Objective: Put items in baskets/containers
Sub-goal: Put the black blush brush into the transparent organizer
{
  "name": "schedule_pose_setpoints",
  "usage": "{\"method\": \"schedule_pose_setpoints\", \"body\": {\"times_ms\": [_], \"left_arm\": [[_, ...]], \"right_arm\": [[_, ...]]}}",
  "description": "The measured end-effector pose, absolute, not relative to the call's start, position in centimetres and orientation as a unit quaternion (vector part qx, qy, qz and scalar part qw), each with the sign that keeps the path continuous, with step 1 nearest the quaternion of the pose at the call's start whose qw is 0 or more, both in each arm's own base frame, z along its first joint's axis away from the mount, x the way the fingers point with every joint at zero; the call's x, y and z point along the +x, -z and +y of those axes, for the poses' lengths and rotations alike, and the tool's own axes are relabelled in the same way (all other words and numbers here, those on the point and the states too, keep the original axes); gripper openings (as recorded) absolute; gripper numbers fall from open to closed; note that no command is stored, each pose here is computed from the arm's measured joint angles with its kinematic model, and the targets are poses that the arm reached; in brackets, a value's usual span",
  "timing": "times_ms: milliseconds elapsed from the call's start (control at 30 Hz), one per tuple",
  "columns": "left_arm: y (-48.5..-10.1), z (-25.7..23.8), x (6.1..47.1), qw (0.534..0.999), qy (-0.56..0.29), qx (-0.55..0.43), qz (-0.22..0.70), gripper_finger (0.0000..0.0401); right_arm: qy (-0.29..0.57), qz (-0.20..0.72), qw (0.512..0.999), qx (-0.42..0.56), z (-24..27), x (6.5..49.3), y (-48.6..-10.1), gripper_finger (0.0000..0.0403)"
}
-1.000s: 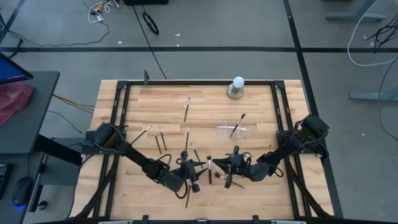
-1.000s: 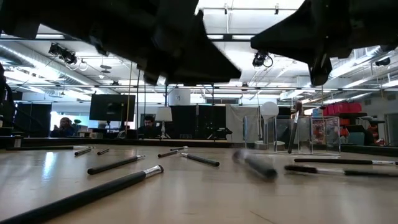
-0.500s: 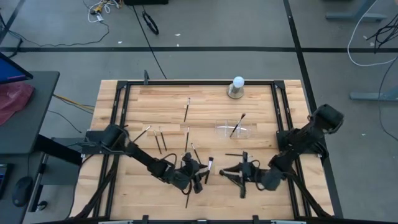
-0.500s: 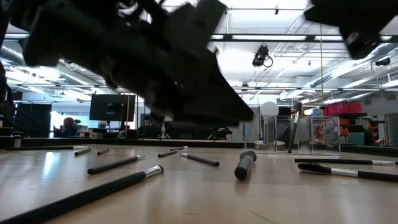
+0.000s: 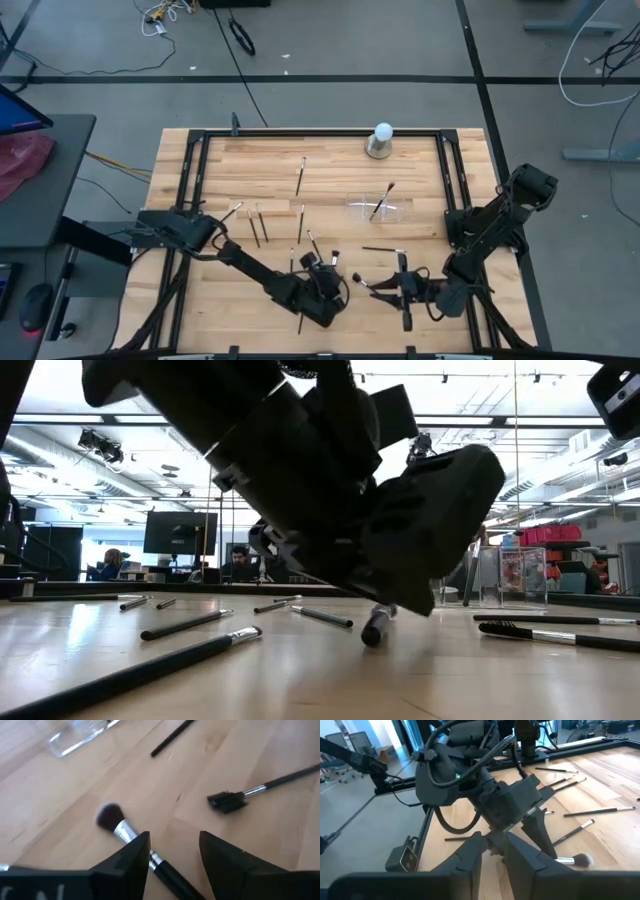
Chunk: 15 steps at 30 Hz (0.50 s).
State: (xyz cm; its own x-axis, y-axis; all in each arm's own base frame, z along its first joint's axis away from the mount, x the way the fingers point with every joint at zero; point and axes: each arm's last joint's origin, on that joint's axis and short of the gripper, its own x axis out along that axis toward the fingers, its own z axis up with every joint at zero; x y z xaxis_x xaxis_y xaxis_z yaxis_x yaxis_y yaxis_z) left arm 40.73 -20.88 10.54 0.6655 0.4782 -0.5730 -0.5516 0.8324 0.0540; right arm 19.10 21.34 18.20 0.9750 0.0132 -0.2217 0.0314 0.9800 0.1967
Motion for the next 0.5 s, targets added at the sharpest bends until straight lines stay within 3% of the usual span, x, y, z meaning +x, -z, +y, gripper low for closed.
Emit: {"method": "schedule_pose_setpoints", "body": {"times_ms": [500], "left_arm": [[-11.6, -23.2, 39.7, 0.913, -0.282, -0.079, 0.282, 0.0155]], "right_arm": [[0.006, 0.115, 0.989, 0.096, 21.3, 19.1, -18.1, 0.0077]]}}
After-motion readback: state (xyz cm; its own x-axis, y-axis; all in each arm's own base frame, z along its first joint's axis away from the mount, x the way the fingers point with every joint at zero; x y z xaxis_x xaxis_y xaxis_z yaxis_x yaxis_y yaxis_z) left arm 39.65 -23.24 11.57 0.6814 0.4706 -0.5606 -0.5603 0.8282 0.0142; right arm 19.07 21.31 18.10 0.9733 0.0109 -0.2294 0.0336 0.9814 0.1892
